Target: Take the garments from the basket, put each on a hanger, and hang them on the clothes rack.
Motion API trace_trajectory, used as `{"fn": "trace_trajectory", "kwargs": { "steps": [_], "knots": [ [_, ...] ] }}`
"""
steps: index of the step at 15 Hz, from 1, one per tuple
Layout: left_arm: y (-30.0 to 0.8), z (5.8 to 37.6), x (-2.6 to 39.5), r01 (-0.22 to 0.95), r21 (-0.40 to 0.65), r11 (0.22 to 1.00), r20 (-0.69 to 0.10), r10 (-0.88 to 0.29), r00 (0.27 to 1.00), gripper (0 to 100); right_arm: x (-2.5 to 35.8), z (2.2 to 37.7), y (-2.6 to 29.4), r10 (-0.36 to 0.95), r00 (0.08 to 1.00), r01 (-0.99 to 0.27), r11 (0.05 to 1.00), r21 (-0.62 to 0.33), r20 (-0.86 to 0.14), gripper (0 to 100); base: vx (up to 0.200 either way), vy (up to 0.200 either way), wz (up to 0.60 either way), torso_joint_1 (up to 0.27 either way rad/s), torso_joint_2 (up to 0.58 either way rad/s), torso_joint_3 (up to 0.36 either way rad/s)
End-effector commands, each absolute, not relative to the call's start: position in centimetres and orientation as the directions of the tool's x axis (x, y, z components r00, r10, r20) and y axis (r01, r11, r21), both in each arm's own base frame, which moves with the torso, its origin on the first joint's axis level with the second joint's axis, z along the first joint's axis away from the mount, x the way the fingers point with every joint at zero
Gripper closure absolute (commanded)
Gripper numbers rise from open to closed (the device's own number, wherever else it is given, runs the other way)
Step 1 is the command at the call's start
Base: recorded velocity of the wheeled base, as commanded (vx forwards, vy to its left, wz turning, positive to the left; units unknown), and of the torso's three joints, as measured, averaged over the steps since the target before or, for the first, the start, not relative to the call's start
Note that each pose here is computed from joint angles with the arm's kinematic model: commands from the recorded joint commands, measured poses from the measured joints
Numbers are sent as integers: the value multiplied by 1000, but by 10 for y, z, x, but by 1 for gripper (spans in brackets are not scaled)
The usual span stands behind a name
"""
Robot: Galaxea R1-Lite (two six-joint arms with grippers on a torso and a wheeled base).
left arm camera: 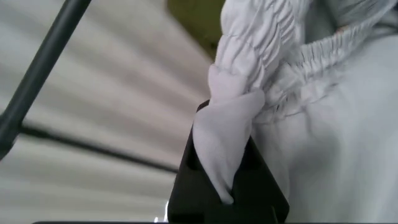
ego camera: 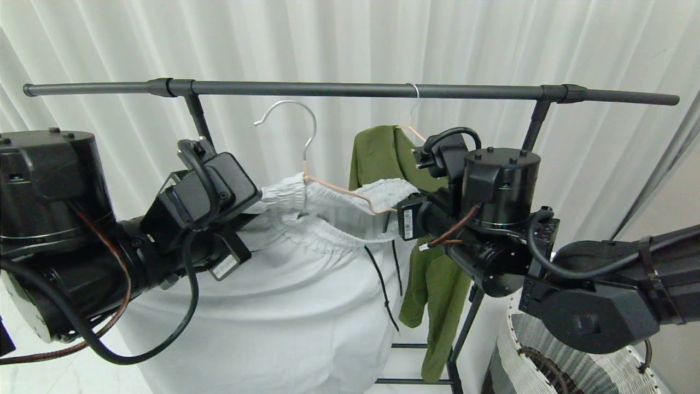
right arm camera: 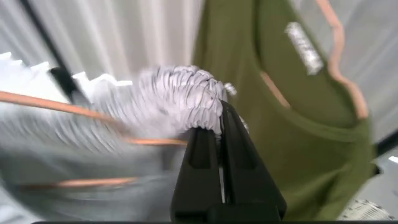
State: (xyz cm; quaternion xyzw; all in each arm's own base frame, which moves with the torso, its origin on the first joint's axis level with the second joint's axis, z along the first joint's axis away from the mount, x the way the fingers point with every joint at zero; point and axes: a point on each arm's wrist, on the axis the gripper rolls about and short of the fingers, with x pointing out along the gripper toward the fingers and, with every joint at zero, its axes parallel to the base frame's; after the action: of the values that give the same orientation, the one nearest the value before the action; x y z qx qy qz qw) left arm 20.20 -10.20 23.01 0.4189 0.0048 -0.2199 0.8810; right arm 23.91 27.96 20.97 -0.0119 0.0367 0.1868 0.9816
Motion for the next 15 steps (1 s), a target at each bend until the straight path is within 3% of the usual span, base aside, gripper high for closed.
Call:
{"fn": "trace_trajectory", "kwargs": {
  "steps": [1,4,8,12,15],
  "knots": [
    [-92,231,207,352,738,576,-190,-324,927,100,245,215,266,332,941,-334,943,-13,-68,100,0,0,0,0,0,0],
    [-83,230,211,308,740,598,-191,-252,949,100,232,220,259,350,935,-351,936,-14,-63,100,0,0,0,0,0,0],
    [-83,230,212,259,698,667,-192,-174,966,100,170,218,280,548,832,-552,834,-20,-83,100,0,0,0,0,0,0],
    [-86,230,211,260,655,709,-190,-179,965,100,136,207,309,691,714,-699,713,-55,-108,100,0,0,0,0,0,0],
    [-94,230,208,289,631,720,-190,-217,957,100,136,198,317,696,709,-705,707,-66,-114,100,0,0,0,0,0,0]
  ]
}}
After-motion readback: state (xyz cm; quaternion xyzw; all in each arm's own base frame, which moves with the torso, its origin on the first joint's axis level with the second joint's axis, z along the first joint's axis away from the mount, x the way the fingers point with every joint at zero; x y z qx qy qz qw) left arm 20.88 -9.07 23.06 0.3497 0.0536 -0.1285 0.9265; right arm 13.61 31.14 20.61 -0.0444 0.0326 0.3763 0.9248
